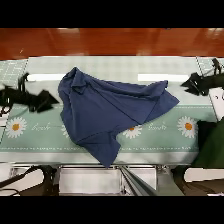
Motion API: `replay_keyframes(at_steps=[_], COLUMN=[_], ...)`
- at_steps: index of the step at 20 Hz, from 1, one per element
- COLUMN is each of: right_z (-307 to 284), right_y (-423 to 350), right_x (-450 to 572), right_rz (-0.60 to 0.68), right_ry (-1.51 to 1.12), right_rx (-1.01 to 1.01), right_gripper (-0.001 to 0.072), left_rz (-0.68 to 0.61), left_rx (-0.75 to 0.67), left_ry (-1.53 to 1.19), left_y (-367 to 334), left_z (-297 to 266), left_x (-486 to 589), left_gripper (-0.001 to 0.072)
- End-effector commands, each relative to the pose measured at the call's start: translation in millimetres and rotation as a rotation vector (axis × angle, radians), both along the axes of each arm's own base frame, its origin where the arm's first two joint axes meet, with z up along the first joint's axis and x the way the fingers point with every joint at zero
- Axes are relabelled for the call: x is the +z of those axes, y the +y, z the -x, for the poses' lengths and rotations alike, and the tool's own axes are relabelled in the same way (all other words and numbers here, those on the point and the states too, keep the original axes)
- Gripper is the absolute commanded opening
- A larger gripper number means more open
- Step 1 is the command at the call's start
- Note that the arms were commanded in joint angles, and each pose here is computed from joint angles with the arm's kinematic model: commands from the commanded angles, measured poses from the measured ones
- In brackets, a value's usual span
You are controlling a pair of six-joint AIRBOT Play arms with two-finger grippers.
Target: Fold the shirts.
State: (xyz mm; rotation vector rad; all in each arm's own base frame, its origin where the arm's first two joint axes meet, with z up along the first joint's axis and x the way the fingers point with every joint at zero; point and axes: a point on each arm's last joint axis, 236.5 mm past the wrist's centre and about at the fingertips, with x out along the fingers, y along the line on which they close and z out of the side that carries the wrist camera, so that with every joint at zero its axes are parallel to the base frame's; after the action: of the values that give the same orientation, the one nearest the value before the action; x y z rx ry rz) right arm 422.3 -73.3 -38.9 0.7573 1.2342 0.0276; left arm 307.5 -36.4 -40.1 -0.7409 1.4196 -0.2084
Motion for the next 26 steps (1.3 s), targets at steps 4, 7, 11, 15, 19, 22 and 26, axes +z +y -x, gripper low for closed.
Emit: replay_keyframes(at_steps=[4,7,11,15,19,22,26], right_z=[55.5,66.2,66.9,69.8,75.1,101.8,105.5], right_y=[37.8,45.2,46.8,48.9,15.9,-42.0,-26.2], right_x=[-13.7,-4.4,16.6,20.7,15.5,-10.6,-47.8], right_rz=[-0.100,-0.102,-0.080,-0.080,-0.040,0.022,-0.116], right_ry=[-0.037,-0.042,-0.089,-0.090,-0.080,0.045,0.114], right_rx=[-0.024,0.000,0.012,0.024,-0.050,-0.226,-0.174], right_gripper=[0.0407,0.0407,0.0407,0.0407,0.0407,0.0407,0.0407], left_rz=[0.088,0.091,0.076,0.093,0.085,0.087,0.088], left_rx=[0.107,0.068,0.011,0.042,0.001,0.003,0.001], left_ry=[0.296,0.379,0.351,0.245,0.180,0.173,0.168], left_y=[-38.0,-57.6,-85.1,-114.1,-115.3,-115.9,-116.2], left_z=[114.4,140.9,142.0,115.4,104.1,101.7,101.0], left_x=[-51.0,-61.8,-68.1,-68.0,-62.9,-61.4,-61.2], left_gripper=[0.0510,0.0510,0.0510,0.0460,0.0015,0.0015,0.0016])
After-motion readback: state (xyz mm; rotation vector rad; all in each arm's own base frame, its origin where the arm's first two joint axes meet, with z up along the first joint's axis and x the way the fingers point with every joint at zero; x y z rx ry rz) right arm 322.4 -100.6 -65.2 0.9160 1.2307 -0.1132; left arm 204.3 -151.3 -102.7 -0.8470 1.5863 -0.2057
